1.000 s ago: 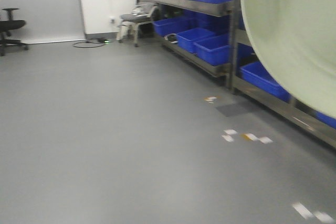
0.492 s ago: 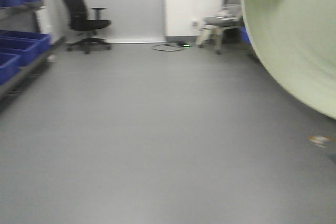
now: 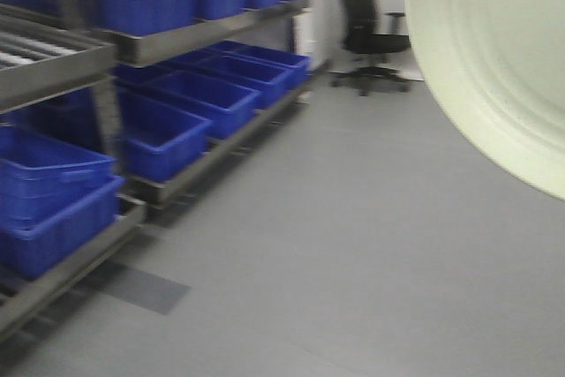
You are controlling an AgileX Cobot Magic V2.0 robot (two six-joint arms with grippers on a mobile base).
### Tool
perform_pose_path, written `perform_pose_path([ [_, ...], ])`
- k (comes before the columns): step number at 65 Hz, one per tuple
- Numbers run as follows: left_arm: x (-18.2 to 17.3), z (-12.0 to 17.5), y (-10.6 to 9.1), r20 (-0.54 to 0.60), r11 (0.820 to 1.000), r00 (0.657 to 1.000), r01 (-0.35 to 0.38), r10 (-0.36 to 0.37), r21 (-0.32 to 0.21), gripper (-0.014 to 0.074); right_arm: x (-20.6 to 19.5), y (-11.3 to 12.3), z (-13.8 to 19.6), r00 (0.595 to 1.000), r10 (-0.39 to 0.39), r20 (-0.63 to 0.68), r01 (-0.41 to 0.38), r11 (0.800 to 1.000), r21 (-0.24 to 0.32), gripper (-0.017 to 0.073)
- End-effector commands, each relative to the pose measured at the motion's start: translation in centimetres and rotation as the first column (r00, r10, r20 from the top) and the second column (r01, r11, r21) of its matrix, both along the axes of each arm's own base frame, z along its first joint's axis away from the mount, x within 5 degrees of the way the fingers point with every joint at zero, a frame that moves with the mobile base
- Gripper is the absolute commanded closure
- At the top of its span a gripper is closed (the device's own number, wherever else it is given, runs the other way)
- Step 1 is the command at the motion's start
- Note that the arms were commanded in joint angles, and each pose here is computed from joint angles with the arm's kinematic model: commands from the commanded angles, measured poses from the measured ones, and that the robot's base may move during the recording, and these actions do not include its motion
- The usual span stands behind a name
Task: Place green plate on second shelf with right arm
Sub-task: 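Drive the base up to the shelf rack of blue bins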
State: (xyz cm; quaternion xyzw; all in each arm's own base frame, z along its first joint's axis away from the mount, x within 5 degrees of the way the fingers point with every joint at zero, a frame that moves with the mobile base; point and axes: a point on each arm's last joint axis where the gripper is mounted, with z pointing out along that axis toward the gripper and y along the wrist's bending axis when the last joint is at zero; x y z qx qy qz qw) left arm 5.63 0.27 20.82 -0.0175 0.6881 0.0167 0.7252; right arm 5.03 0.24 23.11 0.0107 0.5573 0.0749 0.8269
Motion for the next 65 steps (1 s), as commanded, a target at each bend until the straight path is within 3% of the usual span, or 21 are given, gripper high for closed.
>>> perform_pose_path([
  [1,-0.03,-0.43,0.02,0.069,1.000,0.998,-0.001,0.001,-0.002,0.0463,-0.76,-0.22,1.71,0.990,-0.020,0.141,0.017,1.000,0.019,0.0505],
  [65,-0.03,-0.43,0.02,0.069,1.000,0.998,-0.002,0.002,-0.002,0.0463,-0.75,-0.20,1.71,0.990,-0.017,0.140,0.014,1.000,0.019,0.0505],
])
